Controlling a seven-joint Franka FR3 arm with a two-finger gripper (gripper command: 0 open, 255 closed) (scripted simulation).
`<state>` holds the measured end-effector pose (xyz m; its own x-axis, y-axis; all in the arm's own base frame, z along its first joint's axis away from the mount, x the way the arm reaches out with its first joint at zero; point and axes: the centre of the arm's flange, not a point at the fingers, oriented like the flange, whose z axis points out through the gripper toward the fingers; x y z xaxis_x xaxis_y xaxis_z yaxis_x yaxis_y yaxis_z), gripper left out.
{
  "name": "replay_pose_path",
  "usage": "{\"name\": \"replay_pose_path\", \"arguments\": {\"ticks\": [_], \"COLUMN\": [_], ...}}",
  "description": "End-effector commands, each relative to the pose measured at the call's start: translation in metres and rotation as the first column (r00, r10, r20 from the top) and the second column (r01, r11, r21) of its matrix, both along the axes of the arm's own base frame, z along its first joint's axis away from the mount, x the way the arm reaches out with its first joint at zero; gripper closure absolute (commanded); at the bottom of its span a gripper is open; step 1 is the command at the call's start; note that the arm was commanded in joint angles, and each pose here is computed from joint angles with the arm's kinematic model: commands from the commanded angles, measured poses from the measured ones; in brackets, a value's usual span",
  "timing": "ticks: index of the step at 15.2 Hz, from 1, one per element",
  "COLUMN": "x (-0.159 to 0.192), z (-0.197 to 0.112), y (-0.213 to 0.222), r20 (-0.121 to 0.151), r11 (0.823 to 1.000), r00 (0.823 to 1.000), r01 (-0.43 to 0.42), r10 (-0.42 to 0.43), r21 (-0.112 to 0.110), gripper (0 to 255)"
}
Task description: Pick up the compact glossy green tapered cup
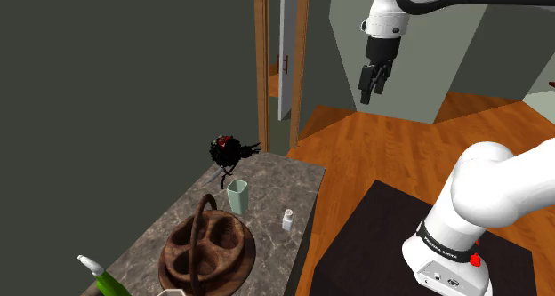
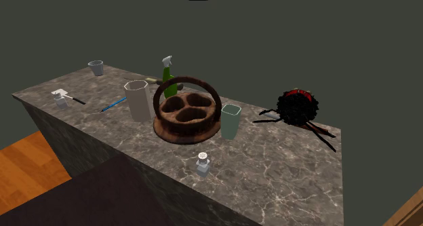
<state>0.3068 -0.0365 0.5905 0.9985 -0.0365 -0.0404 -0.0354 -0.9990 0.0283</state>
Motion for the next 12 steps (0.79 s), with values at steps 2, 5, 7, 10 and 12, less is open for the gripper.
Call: {"name": "replay_pose_path", "arguments": {"ticks": [2,5,7,10,12], "x": [0.007,0.026,0.040,0.061,0.075], "z": [-0.010,-0.040,-0.060,-0.090,-0.110], "y": [0.005,0.018,0.027,0.040,0.049], "r20": [0.003,0.014,0.020,0.031,0.037], "r11": [1.000,1.000,1.000,0.999,0.999], "r00": [1.000,1.000,0.999,0.999,0.998], "r01": [0.004,0.018,0.027,0.040,0.049], "r10": [-0.004,-0.018,-0.027,-0.041,-0.050], "r21": [0.001,0.004,0.006,0.010,0.012], "gripper": [0,0,0,0,0]}}
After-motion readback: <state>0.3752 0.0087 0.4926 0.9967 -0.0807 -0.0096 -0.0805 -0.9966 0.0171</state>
